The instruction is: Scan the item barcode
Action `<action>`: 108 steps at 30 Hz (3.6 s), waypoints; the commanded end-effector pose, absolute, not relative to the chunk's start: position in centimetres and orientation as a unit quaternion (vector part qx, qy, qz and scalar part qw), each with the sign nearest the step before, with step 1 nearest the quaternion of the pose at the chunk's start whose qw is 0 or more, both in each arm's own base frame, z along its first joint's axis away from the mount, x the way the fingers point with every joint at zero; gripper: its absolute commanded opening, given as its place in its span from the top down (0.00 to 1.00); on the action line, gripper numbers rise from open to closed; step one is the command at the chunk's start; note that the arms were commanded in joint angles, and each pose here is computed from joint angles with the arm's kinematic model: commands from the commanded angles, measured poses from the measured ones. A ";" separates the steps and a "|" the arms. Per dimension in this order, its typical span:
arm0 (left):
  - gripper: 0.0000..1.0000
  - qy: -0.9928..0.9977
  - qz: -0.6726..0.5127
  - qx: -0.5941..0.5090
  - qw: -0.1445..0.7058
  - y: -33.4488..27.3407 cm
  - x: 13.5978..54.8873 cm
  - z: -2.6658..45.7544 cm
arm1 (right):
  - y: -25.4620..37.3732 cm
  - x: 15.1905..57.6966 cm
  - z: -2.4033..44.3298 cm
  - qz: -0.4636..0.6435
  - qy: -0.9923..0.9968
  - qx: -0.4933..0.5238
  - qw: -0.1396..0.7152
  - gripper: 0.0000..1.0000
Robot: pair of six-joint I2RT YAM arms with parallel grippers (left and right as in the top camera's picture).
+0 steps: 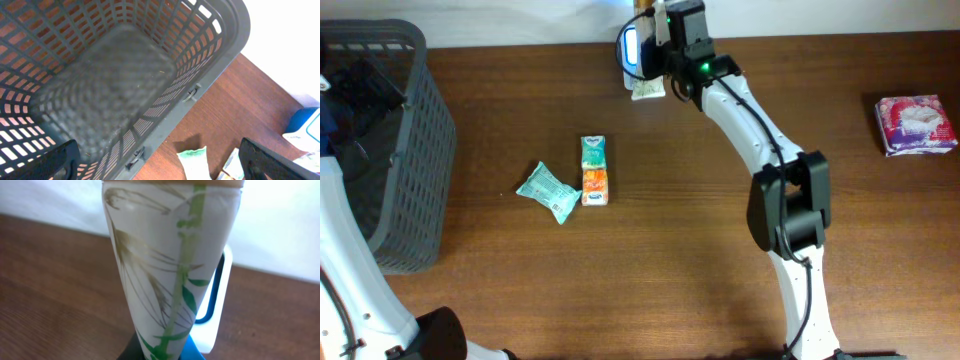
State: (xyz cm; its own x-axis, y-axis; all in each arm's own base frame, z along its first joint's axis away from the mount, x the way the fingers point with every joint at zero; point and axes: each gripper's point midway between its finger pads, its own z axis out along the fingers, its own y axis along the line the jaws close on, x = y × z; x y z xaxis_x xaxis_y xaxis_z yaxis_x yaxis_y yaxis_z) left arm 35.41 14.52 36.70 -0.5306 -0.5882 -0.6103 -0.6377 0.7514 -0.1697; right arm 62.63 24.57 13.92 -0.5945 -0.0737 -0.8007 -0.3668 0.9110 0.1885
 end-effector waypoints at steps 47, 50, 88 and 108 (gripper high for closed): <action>0.01 0.874 0.045 -0.346 0.337 14.8 35.3 37.0 | 20.3 45.2 13.1 0.313 0.936 -0.127 0.095 0.07; 0.01 0.874 0.045 -0.346 0.337 14.8 35.3 37.0 | 27.0 42.7 10.2 0.277 0.946 -0.158 0.067 0.07; 0.01 0.874 0.045 -0.346 0.337 14.8 35.3 37.0 | 25.5 36.8 7.1 0.511 0.830 -0.201 -0.093 0.96; 0.01 0.874 0.045 -0.346 0.337 14.8 35.3 37.0 | 21.0 38.1 9.3 -0.022 0.995 -0.094 0.035 0.53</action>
